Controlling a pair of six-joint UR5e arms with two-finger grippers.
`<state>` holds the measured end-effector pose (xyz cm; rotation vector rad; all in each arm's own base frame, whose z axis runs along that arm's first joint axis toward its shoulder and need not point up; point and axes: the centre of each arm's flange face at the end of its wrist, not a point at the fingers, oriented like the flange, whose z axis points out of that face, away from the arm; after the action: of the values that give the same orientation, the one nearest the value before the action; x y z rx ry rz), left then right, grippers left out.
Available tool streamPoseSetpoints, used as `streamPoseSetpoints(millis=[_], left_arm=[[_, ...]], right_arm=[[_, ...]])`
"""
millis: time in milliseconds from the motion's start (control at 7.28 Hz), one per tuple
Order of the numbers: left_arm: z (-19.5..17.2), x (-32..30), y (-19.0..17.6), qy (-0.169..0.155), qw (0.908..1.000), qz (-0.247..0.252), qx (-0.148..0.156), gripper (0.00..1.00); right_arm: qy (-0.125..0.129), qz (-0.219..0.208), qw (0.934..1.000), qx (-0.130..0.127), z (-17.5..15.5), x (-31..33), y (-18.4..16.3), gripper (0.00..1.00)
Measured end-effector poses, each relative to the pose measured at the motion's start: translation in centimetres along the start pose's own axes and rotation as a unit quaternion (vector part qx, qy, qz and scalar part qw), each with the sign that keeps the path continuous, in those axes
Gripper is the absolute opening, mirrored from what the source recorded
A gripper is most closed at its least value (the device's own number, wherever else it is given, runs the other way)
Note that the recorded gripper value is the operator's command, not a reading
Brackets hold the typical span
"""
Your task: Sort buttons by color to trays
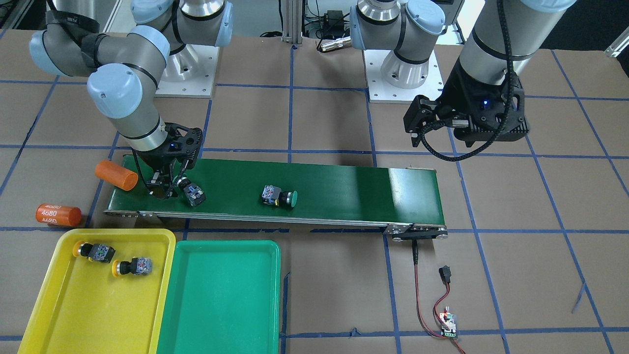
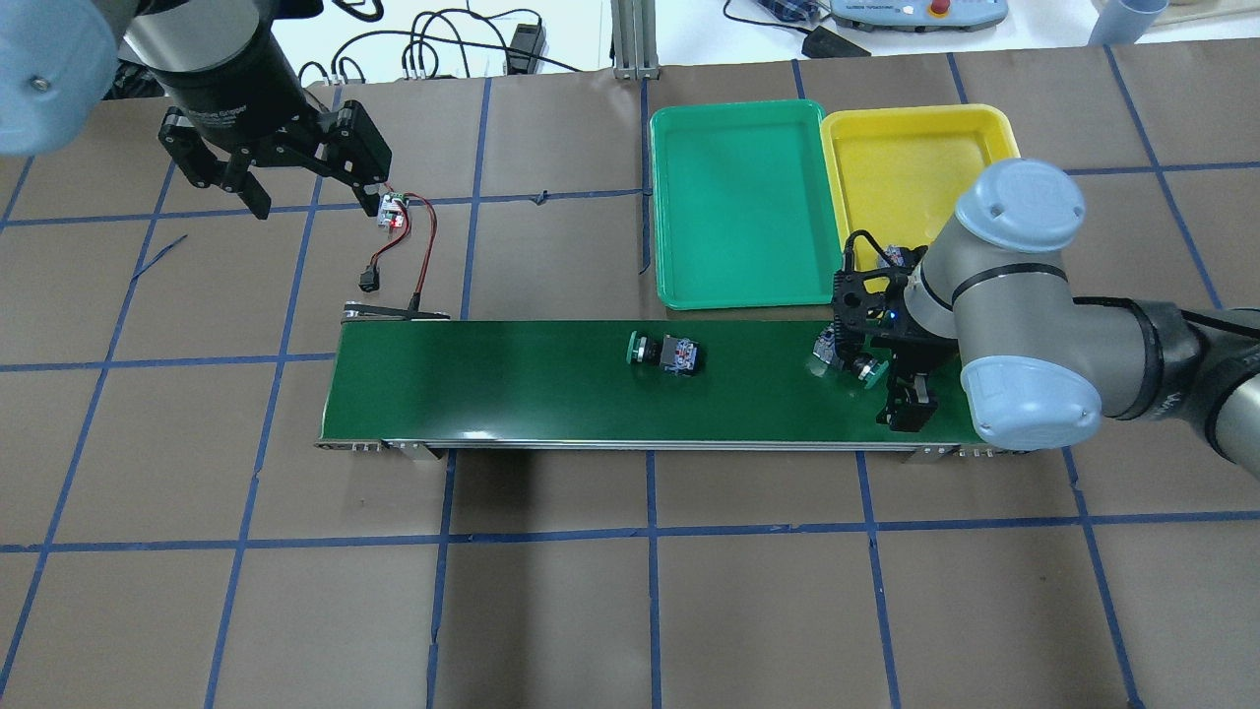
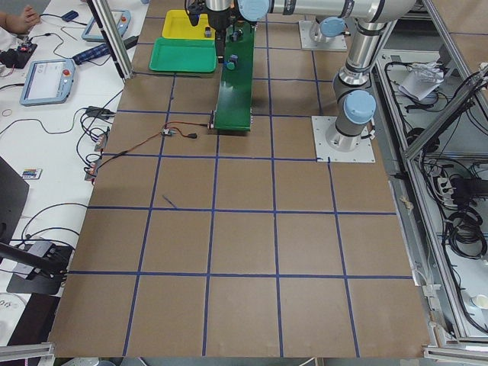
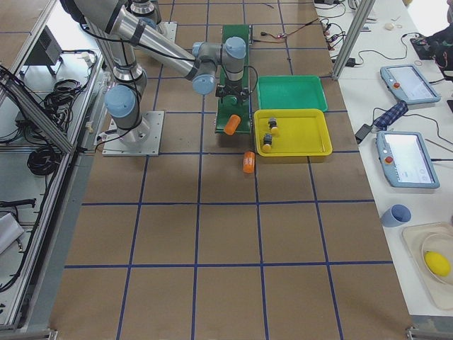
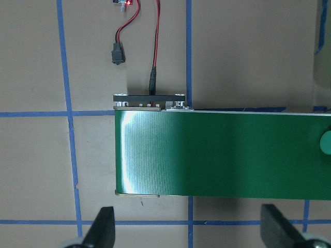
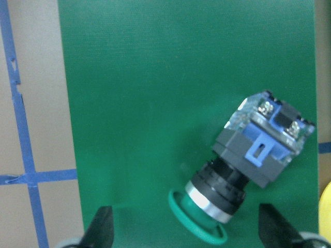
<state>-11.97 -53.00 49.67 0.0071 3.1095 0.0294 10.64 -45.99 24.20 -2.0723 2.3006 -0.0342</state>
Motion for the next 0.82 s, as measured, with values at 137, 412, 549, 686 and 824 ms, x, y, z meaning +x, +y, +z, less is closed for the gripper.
streamPoseSetpoints(millis=[137, 412, 549, 686, 824], left_arm=[[0.02, 0.00, -0.01, 0.000, 1.0000, 0.000, 0.000, 1.00], [0.01, 0.00, 0.01, 0.000, 1.0000, 0.000, 0.000, 1.00], [0.01, 0.00, 0.02, 0.000, 1.0000, 0.000, 0.000, 1.00], [0.01, 0.01, 0.02, 0.000, 1.0000, 0.000, 0.000, 1.00], [0.00, 0.00, 0.02, 0.000, 1.0000, 0.000, 0.000, 1.00]], right_arm=[[-0.001, 0.000, 1.0000, 0.000, 0.06, 0.08, -0.16, 0.93], [-0.001, 0.000, 1.0000, 0.000, 0.09, 0.13, -0.22, 0.57], [-0.001, 0.000, 1.0000, -0.001, 0.09, 0.13, -0.23, 0.43], [-0.001, 0.000, 1.0000, -0.001, 0.05, 0.12, -0.23, 0.33], [0.001, -0.001, 1.0000, -0.001, -0.05, 0.12, -0.24, 0.27]])
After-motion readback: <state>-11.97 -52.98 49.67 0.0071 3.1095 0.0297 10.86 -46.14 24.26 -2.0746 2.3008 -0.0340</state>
